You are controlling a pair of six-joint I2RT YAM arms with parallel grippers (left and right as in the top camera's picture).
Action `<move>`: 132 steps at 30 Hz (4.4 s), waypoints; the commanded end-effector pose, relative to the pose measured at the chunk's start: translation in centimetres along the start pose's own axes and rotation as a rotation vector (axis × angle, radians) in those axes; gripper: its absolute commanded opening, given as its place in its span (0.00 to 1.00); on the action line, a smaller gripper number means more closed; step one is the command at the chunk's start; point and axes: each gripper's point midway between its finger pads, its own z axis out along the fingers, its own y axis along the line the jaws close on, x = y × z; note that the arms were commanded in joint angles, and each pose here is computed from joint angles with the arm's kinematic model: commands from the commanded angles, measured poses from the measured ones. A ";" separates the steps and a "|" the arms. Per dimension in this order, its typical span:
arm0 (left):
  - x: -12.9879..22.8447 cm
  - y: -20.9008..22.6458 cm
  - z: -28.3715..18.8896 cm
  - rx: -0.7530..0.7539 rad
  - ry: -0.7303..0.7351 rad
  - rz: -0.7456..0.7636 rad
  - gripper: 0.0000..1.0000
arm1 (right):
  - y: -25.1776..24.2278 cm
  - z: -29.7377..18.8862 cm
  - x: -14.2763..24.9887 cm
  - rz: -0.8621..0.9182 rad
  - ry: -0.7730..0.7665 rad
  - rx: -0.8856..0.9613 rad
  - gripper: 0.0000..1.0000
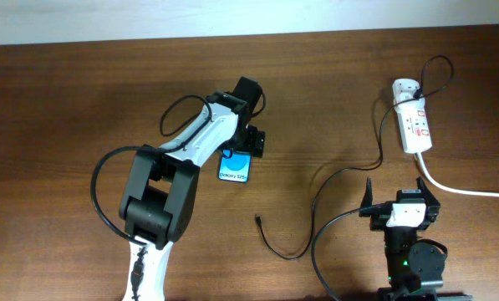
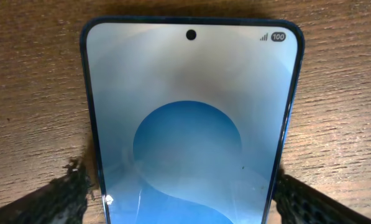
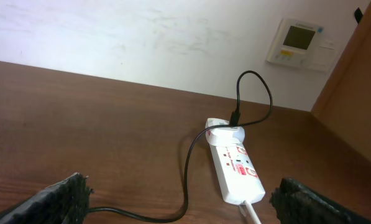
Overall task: Plug charger to phone and switch on socket
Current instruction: 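Close the left gripper on the phone's top edge, then lift the phone with the left gripper and hold it upright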
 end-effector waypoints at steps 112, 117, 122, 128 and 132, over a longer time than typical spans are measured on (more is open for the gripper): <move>-6.2 4.8 -19.9 1.550 0.352 -0.667 0.75 | 0.0 0.0 0.3 -0.001 0.009 0.007 0.98; -6.2 4.8 -19.9 1.550 0.351 -0.667 0.75 | 0.0 0.0 0.3 -0.001 0.009 0.007 0.98; -6.2 4.8 -19.9 1.550 0.351 -0.667 0.75 | 0.0 0.0 0.3 -0.001 0.009 0.007 0.98; -6.2 4.8 -19.9 1.550 0.351 -0.667 0.75 | 0.0 0.0 0.3 -0.001 0.009 0.007 0.98; -6.2 4.8 -19.9 1.550 0.351 -0.667 0.75 | 0.0 0.0 0.3 -0.001 0.009 0.007 0.98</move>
